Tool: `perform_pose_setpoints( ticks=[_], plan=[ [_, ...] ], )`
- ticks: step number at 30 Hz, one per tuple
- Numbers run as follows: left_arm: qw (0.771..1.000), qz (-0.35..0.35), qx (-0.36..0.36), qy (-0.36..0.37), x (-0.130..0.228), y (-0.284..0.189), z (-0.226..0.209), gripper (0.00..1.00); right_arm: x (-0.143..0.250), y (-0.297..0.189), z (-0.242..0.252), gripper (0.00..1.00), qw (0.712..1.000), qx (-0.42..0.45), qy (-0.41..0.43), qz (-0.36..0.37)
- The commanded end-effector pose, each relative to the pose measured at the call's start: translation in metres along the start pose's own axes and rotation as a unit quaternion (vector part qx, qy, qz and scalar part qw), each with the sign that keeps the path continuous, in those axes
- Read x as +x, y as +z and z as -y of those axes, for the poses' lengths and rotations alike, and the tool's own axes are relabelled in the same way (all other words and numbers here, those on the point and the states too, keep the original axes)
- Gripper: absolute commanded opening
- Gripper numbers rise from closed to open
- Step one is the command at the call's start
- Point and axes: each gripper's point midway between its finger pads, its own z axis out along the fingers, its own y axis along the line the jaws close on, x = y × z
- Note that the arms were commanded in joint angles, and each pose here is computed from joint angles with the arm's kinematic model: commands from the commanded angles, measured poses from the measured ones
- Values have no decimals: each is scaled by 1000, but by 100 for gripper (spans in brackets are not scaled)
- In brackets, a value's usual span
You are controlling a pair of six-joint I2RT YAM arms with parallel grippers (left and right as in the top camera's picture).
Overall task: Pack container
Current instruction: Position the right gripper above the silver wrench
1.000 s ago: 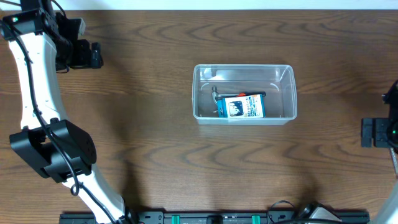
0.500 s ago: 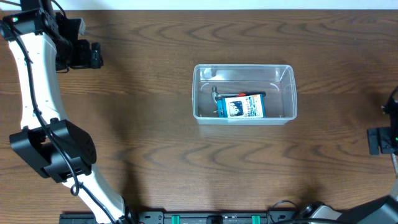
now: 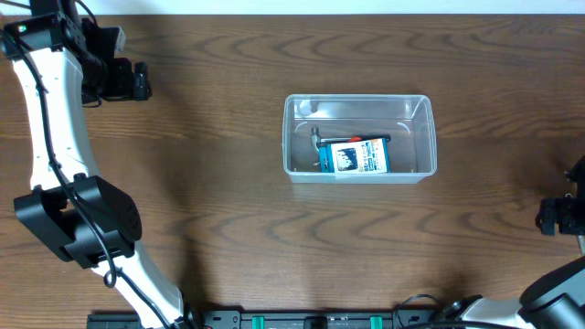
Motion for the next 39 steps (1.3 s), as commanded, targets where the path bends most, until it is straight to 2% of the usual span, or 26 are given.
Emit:
perform_pose_setpoints(
  ticks=[1,7,14,18,27,39],
  plan=[
    [1000,-9,7,-4,3,6,0,98,-6,4,4,99,1000,-15,12,6],
    [1000,-9,7,-4,3,6,0,98,-14,3,19,99,1000,-18,9,2],
    [1000,-9,7,-4,3,6,0,98,-30,-2,36,99,999,-18,-46,1],
    [1000,-9,7,-4,3,6,0,98,-22,4,42,99,997,-10,-75,-23],
    [1000,-9,7,-4,3,6,0,98,-7,9,60,99,998,-4,-48,-31],
    [1000,-9,7,-4,3,6,0,98,1,34,58,99,998,-44,-32,-38]
  ],
)
